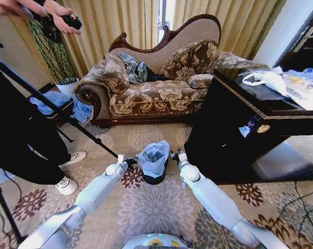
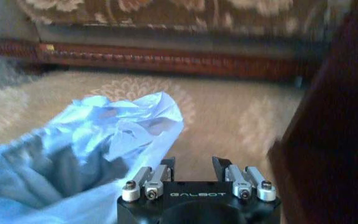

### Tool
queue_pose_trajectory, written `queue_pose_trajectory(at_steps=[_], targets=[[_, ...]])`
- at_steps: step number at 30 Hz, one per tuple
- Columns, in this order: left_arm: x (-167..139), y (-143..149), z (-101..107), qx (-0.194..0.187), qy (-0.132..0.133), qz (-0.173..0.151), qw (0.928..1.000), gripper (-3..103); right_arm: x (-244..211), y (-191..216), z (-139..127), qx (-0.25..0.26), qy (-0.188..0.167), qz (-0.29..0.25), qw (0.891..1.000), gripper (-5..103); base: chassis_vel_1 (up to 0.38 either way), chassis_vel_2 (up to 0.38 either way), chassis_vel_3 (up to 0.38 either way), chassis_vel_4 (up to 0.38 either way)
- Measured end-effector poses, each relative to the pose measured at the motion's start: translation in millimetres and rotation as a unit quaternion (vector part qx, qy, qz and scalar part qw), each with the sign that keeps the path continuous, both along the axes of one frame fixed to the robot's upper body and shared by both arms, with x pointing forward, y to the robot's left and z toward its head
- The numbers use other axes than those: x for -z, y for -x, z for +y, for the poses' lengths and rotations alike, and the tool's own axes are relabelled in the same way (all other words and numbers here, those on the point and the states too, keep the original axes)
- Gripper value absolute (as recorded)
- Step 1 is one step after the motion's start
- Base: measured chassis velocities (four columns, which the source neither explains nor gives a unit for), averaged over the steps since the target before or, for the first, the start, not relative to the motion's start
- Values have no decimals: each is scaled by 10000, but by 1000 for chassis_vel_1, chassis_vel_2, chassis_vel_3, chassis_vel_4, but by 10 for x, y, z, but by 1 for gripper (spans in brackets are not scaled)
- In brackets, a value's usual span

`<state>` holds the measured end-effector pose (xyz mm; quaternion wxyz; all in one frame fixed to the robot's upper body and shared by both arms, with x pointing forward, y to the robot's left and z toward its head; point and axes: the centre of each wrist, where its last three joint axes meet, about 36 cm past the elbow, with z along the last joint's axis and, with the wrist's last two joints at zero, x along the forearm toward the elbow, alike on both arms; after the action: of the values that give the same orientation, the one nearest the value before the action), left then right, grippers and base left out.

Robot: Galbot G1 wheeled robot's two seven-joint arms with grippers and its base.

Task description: Place a garbage bag over the trash bin.

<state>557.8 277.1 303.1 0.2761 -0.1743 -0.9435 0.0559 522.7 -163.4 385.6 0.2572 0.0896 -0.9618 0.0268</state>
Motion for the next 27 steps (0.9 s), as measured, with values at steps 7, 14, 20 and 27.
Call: queue_pose_trajectory(at_steps=[7,14,20,27], targets=[[-5,7,-12,14,10,-8,10000,0,-255,-12,-9,194,-943,615,9935,33,0,0,0,0],[0,34,16,11,-6,-5,10000,0,-255,-29,56,183,-1183,874,9890,35,0,0,0,0],[2,40,39,6,-22,-8,10000,0,-197,-70,112,177,-1244,964,9874,25,0,0,0,0],[1,36,26,15,-13,-17,10000,0,-214,-97,137,148,-1373,1029,9851,27,0,0,0,0]])
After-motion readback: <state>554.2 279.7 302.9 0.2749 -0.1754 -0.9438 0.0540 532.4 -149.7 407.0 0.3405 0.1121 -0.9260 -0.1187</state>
